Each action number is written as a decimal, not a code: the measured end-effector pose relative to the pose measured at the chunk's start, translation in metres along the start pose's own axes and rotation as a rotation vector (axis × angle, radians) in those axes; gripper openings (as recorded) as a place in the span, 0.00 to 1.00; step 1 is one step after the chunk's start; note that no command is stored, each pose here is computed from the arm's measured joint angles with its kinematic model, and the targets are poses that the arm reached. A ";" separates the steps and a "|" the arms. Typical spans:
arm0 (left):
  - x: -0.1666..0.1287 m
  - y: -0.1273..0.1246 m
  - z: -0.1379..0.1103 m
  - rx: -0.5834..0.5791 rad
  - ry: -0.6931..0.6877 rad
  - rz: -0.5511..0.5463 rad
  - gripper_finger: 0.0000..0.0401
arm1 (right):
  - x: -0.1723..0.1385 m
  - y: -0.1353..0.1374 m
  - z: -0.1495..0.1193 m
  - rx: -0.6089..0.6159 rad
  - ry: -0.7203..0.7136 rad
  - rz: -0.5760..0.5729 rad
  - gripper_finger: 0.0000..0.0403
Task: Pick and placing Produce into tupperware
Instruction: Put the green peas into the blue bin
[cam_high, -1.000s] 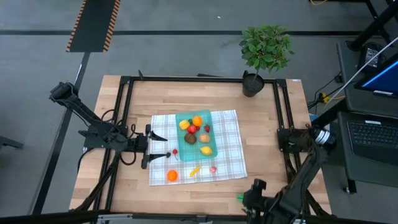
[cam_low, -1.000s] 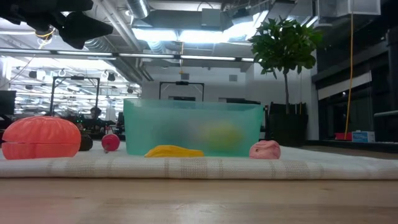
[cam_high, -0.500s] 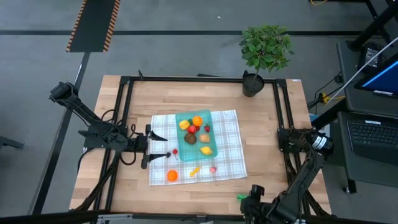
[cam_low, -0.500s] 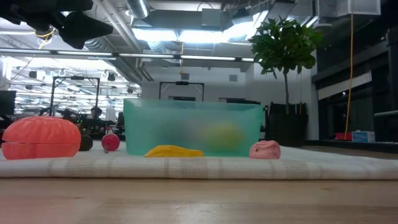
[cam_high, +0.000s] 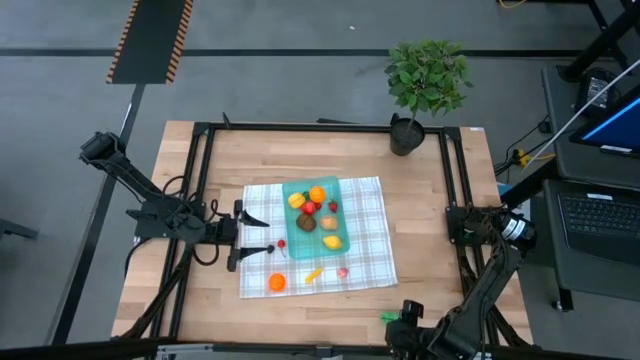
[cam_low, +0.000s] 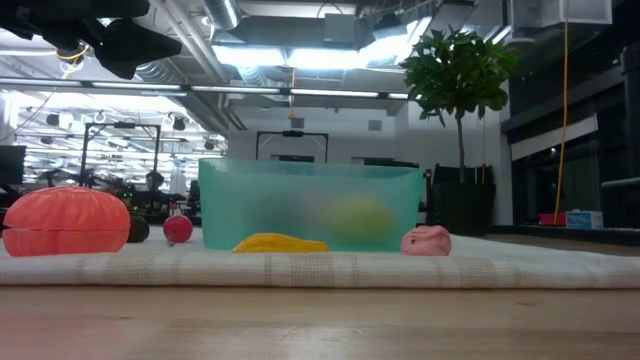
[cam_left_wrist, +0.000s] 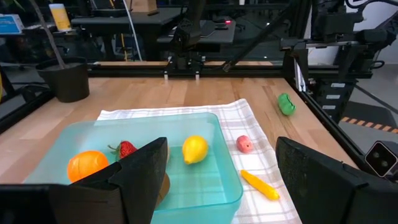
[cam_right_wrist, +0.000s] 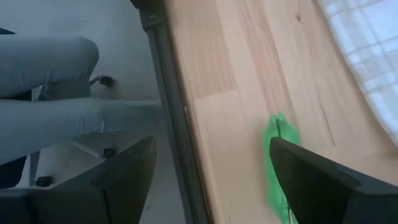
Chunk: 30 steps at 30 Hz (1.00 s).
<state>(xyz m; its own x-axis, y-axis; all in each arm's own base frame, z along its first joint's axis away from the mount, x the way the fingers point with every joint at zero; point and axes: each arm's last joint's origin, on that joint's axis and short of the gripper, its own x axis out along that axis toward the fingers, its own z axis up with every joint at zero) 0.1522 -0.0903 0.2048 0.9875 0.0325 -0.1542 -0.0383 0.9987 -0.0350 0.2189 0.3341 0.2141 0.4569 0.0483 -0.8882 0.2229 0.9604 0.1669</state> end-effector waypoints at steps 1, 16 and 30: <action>0.000 0.000 0.000 0.000 0.000 0.000 0.73 | 0.000 0.000 0.001 0.001 0.000 -0.001 0.78; 0.000 0.000 0.000 0.001 0.000 0.000 0.73 | 0.002 -0.013 0.003 -0.016 0.042 -0.107 0.78; 0.000 0.001 -0.004 0.013 0.040 0.007 0.73 | 0.034 -0.039 -0.022 0.137 0.168 -0.182 0.78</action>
<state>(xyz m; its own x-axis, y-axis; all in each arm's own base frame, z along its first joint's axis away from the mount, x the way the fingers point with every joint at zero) 0.1515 -0.0897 0.2005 0.9804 0.0376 -0.1933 -0.0425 0.9989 -0.0211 0.2070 0.3045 0.1679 0.2526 -0.0657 -0.9653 0.4080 0.9119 0.0447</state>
